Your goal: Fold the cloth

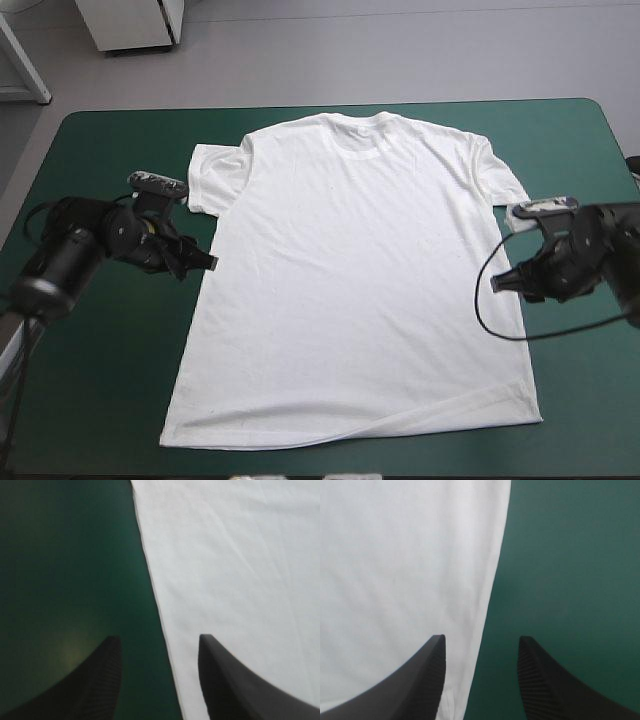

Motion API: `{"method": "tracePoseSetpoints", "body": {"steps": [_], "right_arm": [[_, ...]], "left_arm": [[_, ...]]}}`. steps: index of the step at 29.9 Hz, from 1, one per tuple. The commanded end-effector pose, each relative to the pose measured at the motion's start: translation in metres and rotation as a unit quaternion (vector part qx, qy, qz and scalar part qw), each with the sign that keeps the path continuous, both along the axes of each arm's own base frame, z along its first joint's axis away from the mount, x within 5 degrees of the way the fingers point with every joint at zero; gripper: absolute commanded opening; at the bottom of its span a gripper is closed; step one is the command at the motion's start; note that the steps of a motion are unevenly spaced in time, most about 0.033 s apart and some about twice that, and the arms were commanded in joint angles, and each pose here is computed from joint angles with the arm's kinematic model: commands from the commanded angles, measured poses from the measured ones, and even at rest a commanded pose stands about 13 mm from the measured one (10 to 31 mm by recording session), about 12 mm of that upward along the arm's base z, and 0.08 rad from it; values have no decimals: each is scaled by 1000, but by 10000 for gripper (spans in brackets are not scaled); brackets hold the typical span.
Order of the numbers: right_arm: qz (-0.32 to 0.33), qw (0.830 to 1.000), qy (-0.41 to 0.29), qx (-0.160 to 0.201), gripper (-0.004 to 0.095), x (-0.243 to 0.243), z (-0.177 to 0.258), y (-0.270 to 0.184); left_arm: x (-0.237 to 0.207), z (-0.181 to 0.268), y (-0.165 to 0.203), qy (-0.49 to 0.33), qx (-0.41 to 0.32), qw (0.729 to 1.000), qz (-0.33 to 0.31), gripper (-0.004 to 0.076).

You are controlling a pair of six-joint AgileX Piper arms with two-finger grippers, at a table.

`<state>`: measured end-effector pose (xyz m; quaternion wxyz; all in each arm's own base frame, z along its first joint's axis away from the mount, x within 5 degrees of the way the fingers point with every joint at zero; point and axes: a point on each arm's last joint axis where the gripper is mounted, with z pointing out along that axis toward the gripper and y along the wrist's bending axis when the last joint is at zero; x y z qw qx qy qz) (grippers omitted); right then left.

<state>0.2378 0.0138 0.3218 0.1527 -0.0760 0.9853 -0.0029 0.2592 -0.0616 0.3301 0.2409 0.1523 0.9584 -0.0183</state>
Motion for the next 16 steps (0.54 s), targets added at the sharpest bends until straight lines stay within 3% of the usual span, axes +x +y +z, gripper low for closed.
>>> {"method": "tracePoseSetpoints", "body": {"steps": [1,9,16], "right_arm": [[2,998,-59,-6,442,38,21,1],[12,991,-133,-6,442,89,32,4],[22,991,-130,-11,442,102,20,5]], "left_arm": [[40,6,-10,-41,-5,999,-1,357],[108,-39,-5,11,-15,999,27,357],[132,-62,-7,39,-15,999,25,357]]}}
